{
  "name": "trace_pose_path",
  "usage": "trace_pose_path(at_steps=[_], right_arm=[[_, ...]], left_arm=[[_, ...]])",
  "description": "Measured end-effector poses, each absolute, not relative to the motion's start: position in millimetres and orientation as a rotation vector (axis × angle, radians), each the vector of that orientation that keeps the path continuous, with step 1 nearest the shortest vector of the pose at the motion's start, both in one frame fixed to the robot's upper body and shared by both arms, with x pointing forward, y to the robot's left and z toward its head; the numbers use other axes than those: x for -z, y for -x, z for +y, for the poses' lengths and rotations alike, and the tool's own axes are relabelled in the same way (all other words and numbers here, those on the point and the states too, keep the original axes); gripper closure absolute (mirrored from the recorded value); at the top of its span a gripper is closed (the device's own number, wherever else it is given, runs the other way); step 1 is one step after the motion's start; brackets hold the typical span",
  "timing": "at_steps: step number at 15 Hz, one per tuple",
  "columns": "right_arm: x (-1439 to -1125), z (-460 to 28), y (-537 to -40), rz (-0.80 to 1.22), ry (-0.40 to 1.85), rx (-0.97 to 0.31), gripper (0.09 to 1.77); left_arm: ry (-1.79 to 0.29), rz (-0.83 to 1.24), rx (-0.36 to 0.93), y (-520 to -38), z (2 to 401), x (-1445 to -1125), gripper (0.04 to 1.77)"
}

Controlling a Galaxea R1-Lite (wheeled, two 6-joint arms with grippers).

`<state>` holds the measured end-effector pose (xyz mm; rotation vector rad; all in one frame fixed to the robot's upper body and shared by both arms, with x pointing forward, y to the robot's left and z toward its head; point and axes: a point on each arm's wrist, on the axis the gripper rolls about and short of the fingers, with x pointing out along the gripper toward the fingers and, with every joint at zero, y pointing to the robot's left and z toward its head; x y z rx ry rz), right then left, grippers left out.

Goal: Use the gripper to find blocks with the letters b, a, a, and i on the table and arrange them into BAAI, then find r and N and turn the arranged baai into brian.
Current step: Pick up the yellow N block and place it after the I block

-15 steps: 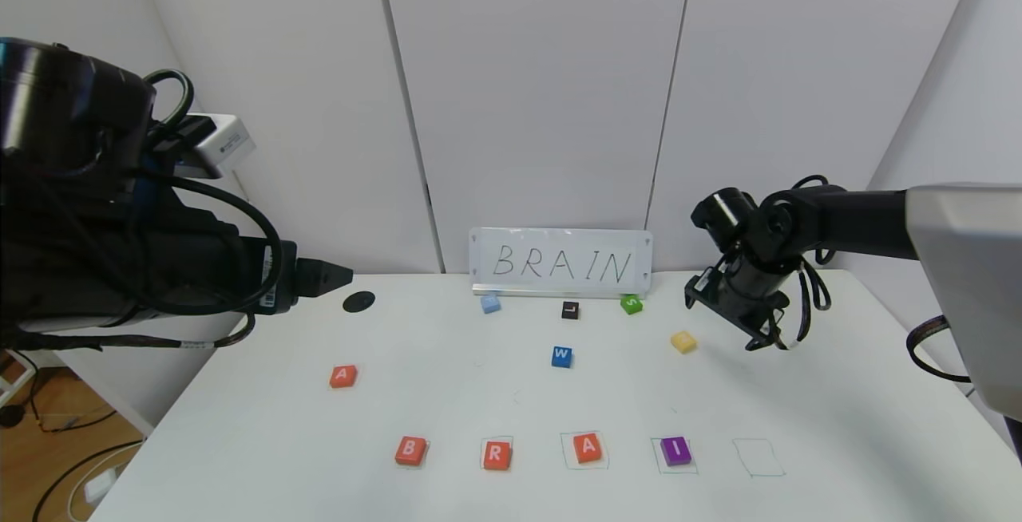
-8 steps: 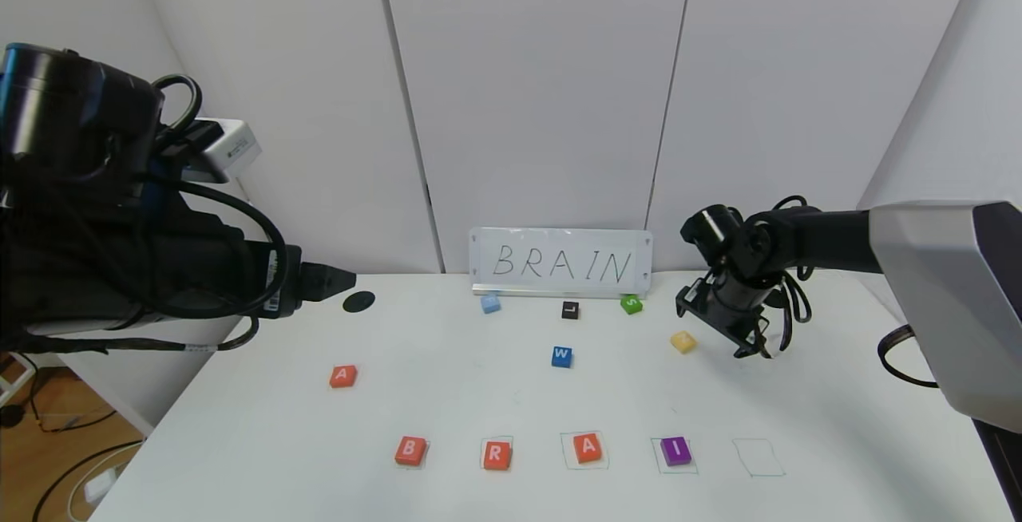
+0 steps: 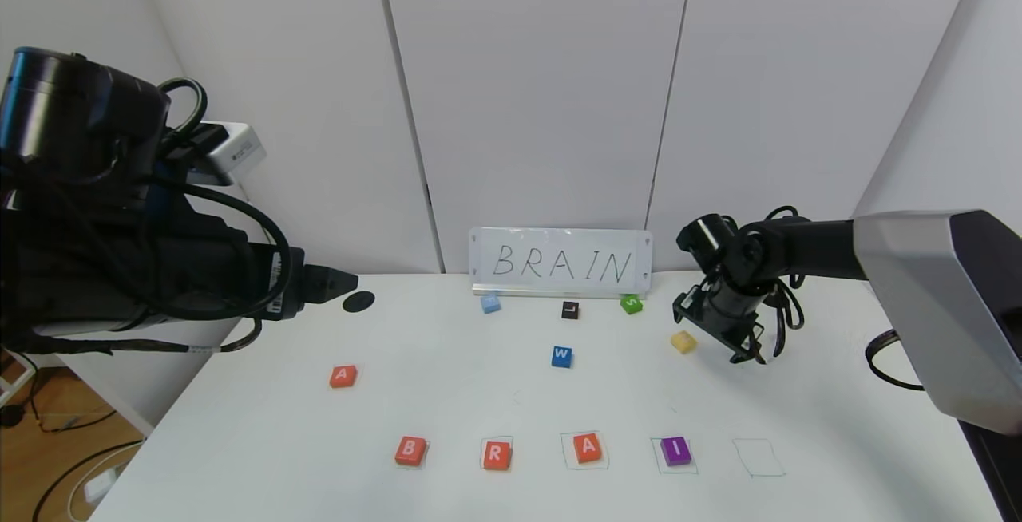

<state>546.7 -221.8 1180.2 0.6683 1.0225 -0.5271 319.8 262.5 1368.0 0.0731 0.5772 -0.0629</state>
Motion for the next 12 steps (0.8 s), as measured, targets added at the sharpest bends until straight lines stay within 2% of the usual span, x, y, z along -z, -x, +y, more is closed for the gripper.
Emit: trace_pose_path(at_steps=[12], right_arm=[[-1166.0,-219.5,-548.5,1.047,-0.651,0.535,0.15]], left_arm=[[-0.074,0.578,0.064,-319.8,262.2,-1367.9,0.09]])
